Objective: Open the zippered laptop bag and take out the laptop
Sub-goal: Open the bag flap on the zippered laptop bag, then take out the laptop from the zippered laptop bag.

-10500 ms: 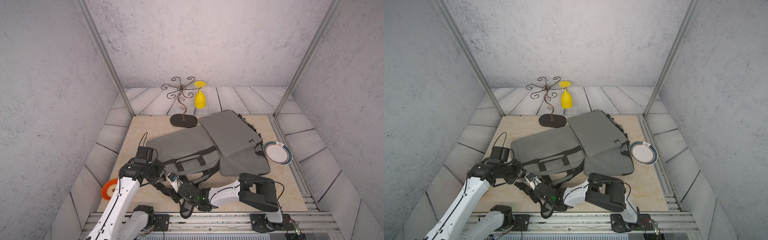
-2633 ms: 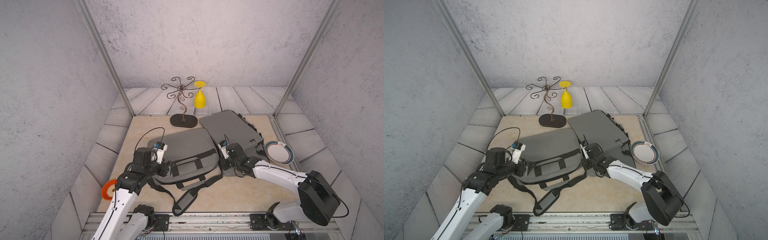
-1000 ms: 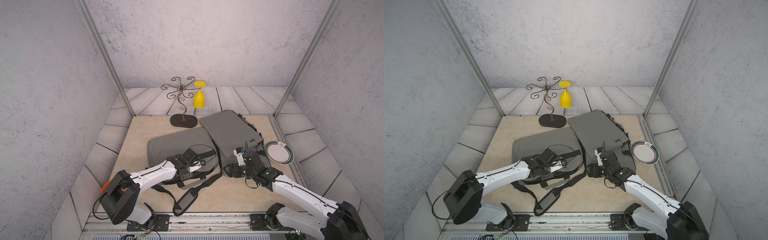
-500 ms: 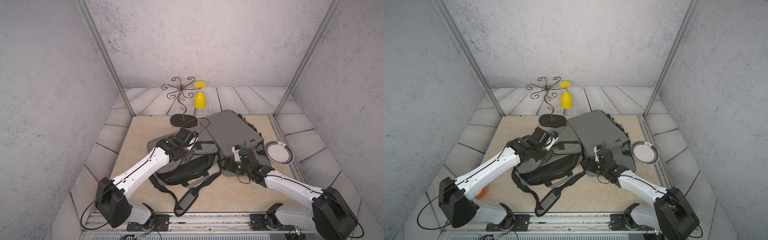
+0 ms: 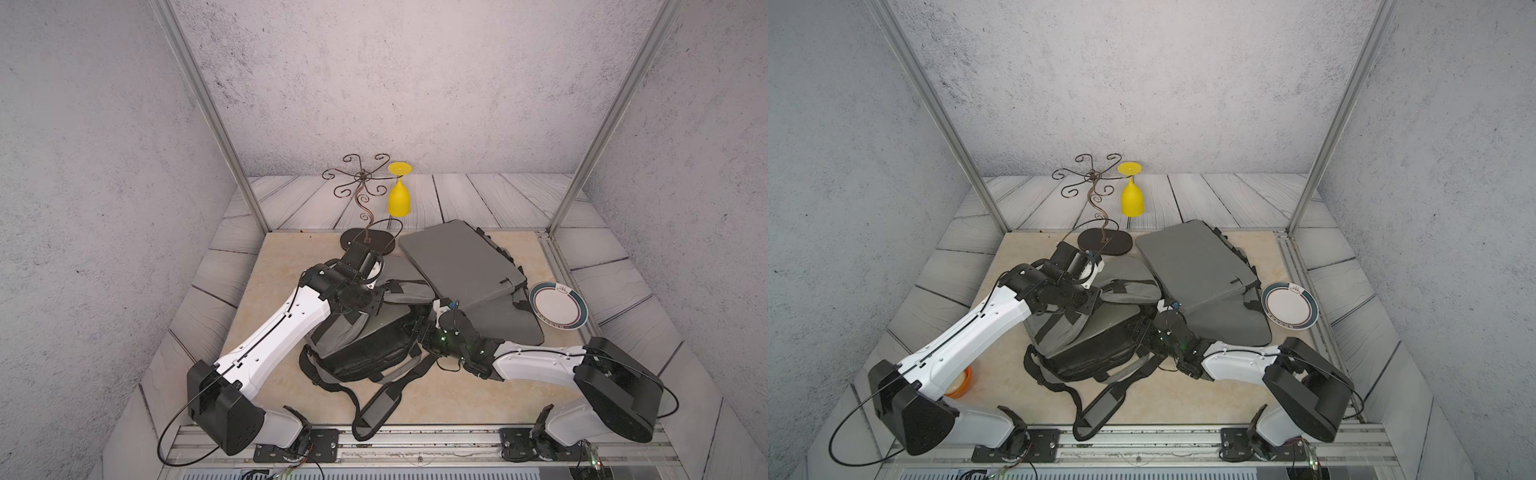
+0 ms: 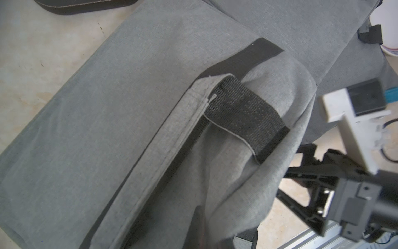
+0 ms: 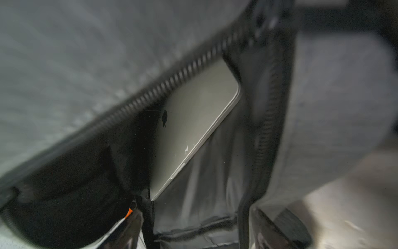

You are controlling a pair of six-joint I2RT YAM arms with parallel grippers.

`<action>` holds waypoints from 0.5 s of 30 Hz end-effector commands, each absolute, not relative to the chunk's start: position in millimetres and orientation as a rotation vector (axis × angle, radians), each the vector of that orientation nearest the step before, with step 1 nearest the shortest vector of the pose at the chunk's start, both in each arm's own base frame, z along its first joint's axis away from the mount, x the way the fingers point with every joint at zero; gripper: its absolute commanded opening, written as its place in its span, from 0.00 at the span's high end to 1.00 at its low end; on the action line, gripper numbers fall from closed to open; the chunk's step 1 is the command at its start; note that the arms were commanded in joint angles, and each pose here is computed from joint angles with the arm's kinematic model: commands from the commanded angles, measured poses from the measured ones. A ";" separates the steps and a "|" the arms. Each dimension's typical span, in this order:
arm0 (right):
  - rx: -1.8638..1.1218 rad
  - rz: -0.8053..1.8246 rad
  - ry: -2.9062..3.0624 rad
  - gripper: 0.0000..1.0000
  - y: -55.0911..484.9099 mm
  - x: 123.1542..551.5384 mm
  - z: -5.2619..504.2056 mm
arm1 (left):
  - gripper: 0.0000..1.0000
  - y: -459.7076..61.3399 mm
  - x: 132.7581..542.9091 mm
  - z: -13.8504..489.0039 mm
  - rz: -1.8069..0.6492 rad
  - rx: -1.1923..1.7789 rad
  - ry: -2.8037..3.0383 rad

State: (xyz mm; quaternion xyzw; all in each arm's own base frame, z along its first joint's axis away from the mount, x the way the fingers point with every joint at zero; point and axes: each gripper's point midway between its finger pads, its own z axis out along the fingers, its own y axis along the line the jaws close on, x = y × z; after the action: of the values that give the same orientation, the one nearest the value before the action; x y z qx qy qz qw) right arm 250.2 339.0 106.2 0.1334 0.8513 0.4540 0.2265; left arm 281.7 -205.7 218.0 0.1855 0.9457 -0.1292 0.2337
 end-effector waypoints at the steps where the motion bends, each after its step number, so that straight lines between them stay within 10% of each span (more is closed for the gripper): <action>1: 0.479 1.315 2.259 0.21 362.8 260.4 112.8 | 1.00 -215.8 287.5 256.0 -0.475 0.417 2.511; 15: 0.603 1.330 2.352 0.23 419.8 247.7 75.3 | 1.00 -215.7 283.4 262.7 -0.520 0.365 2.501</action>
State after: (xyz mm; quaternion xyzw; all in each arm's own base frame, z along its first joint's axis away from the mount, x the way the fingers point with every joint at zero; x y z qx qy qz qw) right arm 249.3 421.1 101.8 0.1823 0.8243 0.4973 0.2000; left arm 280.7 -208.2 223.8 0.1490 0.9506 -0.1479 0.2287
